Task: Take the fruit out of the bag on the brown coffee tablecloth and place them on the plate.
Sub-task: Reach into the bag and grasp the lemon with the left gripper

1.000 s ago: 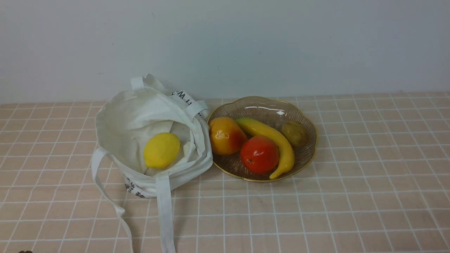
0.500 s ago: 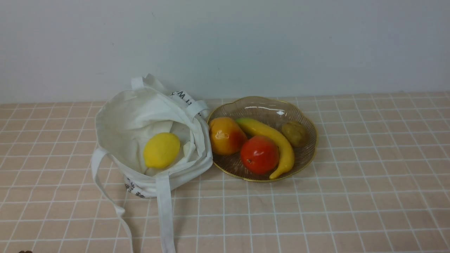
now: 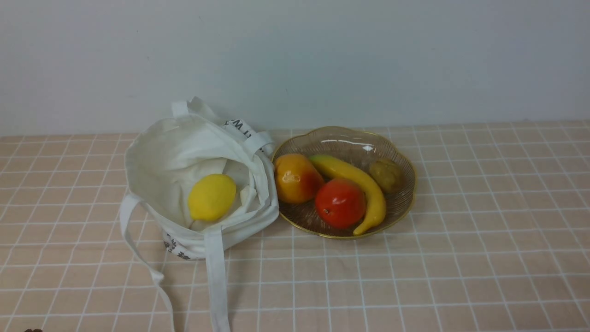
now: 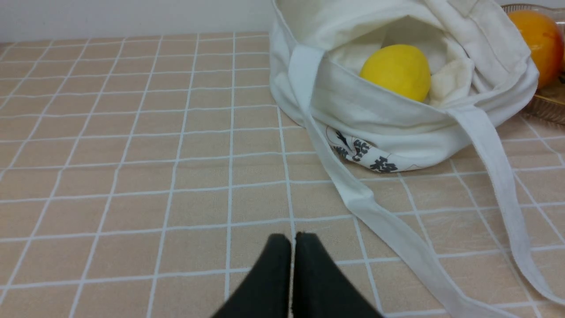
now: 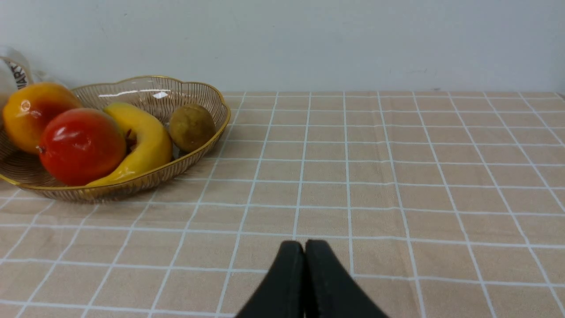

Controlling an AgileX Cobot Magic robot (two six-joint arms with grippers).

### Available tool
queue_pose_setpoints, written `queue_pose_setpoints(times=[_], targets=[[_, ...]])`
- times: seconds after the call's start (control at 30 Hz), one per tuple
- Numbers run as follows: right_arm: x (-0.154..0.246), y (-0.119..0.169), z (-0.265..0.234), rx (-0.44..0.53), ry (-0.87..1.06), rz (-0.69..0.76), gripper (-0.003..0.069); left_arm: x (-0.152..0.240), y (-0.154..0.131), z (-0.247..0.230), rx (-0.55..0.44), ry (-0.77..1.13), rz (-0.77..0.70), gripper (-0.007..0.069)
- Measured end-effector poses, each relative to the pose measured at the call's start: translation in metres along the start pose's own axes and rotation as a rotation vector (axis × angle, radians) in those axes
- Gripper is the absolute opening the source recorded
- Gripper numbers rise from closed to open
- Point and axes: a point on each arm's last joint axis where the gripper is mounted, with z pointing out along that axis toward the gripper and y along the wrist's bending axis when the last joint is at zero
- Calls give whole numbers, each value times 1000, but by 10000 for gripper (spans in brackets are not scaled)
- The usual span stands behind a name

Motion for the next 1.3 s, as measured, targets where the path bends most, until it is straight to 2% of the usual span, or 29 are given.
queue_pose_setpoints(times=[0.47,0.53,0.67,0.7,0.83,0.93,1.0,1.13,1.2,1.23,1.3], targets=[[0,0,0,0,0,0,-14,0,0,0,0,0,0,-7],[0,0,0,0,0,0,-14,0,-1,0,9,0,-38,-7],[0,0,0,0,0,0,-14,-1,-8,0,86,9,-373,-7],[0,0,0,0,0,0,-14,-2,-13,-1,140,22,-590,-7],[0,0,0,0,0,0,-14,-7,-23,-3,268,59,-1034,-7],[0,0,0,0,0,0,-14,-9,-25,-4,310,68,-1143,-7],[0,0,0,0,0,0,-14,-10,-26,-4,320,63,-1139,-7],[0,0,0,0,0,0,-14,-10,-29,-6,344,84,-1031,-7],[0,0,0,0,0,0,-14,-27,-36,-17,404,119,-903,-8],[0,0,0,0,0,0,-14,-29,-36,-18,406,119,-885,-8],[0,0,0,0,0,0,-14,-57,-40,-25,411,184,-729,-8]])
